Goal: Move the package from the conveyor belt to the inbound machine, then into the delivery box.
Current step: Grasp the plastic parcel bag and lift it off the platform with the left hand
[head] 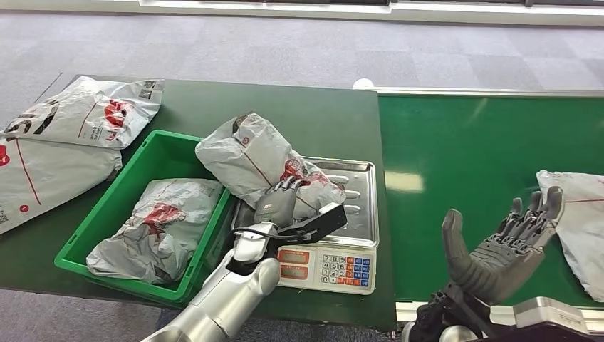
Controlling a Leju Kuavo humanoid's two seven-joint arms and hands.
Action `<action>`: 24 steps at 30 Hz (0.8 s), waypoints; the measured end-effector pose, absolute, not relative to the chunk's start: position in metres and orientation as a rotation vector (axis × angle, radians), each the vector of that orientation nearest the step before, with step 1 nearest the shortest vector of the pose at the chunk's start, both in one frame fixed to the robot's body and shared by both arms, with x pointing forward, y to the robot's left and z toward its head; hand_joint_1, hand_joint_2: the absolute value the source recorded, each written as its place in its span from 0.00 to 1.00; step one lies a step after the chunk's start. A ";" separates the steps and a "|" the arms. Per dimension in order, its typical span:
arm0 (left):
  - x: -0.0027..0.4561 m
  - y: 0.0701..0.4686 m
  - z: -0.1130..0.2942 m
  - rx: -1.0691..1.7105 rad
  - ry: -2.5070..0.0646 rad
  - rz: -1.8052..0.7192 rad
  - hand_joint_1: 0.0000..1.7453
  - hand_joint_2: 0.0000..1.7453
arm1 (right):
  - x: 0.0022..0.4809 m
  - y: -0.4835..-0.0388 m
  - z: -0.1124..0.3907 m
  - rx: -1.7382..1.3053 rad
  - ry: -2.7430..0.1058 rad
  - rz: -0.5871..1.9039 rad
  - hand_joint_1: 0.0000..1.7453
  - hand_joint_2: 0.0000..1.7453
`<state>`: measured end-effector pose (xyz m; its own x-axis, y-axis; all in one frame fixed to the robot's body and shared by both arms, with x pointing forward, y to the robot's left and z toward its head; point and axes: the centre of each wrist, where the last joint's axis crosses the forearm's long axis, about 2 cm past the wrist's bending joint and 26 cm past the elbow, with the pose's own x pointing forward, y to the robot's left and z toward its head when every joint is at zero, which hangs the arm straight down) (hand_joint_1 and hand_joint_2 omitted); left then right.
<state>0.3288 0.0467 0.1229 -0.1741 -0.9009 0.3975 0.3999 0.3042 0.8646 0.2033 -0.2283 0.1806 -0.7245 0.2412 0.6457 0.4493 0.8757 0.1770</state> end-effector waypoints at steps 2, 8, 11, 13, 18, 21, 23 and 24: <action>0.329 0.047 0.119 0.553 -1.230 -1.286 1.00 1.00 | 0.203 -0.225 0.180 -0.482 -2.402 -0.421 0.00 1.00; 0.331 0.050 0.114 0.572 -1.276 -1.287 1.00 1.00 | 0.203 -0.221 0.176 -0.476 -2.397 -0.395 0.00 1.00; 0.327 0.049 0.115 0.519 -1.377 -1.254 1.00 1.00 | 0.200 -0.221 0.174 -0.490 -2.395 -0.374 0.00 1.00; 0.323 0.047 0.119 0.454 -1.460 -1.215 1.00 1.00 | 0.198 -0.221 0.172 -0.499 -2.392 -0.360 0.00 1.00; 0.317 0.046 0.149 0.381 -1.648 -1.065 1.00 1.00 | 0.193 -0.222 0.169 -0.528 -2.382 -0.339 0.00 1.00; 0.316 0.051 0.172 0.396 -1.762 -0.987 1.00 1.00 | 0.192 -0.222 0.168 -0.545 -2.377 -0.332 0.00 1.00; 0.315 0.056 0.185 0.410 -1.822 -0.947 1.00 1.00 | 0.191 -0.222 0.167 -0.553 -2.372 -0.331 0.00 1.00; 0.314 0.058 0.189 0.418 -1.845 -0.931 1.00 1.00 | 0.190 -0.222 0.166 -0.555 -2.370 -0.331 0.00 1.00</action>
